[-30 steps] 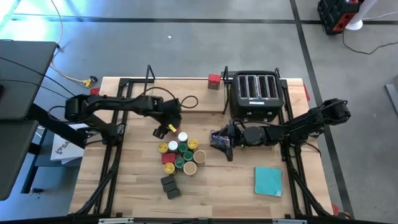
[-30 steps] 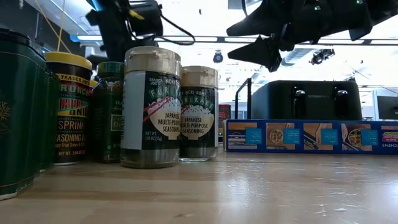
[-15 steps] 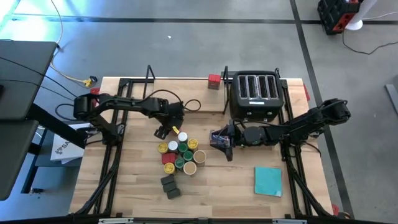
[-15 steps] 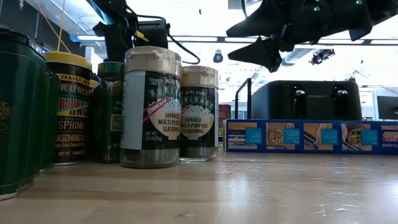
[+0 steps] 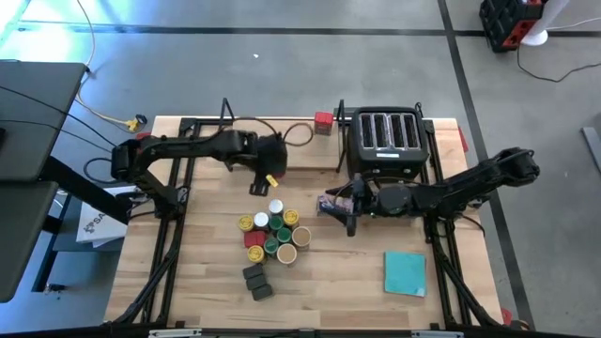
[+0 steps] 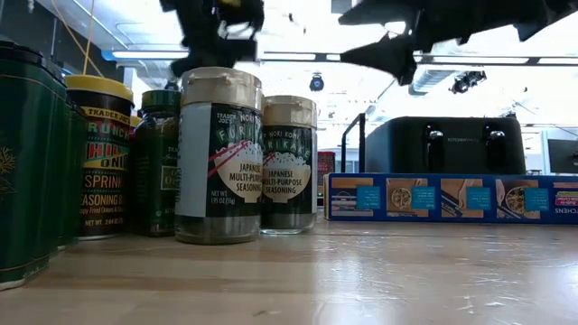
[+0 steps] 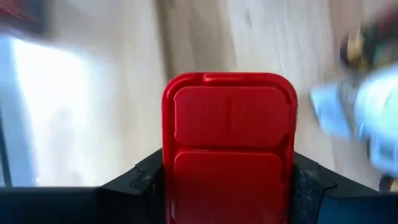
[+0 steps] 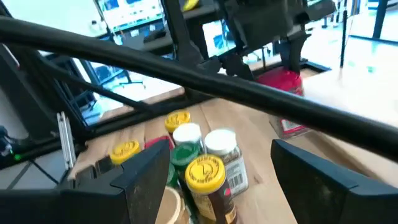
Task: Shelf spices
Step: Put the top red seasoning can on the shelf aligned with the other red seasoning can
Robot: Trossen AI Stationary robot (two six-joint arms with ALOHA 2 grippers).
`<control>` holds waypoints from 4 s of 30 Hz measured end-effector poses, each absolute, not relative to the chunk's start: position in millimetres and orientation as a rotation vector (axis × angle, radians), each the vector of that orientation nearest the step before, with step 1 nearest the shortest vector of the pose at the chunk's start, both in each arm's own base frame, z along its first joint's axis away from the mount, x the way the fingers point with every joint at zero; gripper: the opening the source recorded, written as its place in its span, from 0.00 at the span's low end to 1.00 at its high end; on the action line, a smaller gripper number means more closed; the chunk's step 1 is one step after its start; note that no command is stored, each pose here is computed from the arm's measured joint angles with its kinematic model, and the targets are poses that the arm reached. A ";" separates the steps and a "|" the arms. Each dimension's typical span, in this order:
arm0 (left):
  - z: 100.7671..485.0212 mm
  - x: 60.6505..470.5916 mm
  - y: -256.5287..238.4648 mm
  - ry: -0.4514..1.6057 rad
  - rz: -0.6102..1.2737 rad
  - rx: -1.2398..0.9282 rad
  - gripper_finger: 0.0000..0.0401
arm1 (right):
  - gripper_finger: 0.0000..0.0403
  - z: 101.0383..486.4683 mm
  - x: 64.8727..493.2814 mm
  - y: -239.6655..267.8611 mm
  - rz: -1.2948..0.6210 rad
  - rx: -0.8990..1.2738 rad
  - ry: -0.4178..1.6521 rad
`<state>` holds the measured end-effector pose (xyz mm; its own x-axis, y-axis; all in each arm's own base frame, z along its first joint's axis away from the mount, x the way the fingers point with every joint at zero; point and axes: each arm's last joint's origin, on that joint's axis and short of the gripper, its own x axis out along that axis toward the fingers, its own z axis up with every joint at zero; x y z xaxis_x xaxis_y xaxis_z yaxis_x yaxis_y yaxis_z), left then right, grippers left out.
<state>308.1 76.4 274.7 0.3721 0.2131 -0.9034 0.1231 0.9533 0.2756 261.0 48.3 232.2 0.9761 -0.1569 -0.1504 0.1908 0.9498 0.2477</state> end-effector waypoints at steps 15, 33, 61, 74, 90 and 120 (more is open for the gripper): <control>256.3 413.2 160.7 1.169 0.126 0.336 0.59 | 0.68 246.0 233.8 40.2 -0.274 0.318 0.197; 250.7 434.8 194.1 1.044 0.200 0.385 0.63 | 0.68 242.6 231.7 43.9 -0.299 0.332 0.223; 277.5 405.2 166.9 1.207 0.133 0.316 0.36 | 0.68 242.1 231.6 43.9 -0.299 0.321 0.229; 224.2 406.7 173.3 1.138 0.105 0.209 0.04 | 0.68 239.9 230.3 46.4 -0.306 0.307 0.249; 216.6 426.6 179.0 0.876 0.220 0.181 0.00 | 0.68 239.8 230.4 46.1 -0.309 0.307 0.249; 218.8 383.7 198.1 1.138 0.263 0.139 0.00 | 0.68 239.0 229.9 45.7 -0.325 0.308 0.254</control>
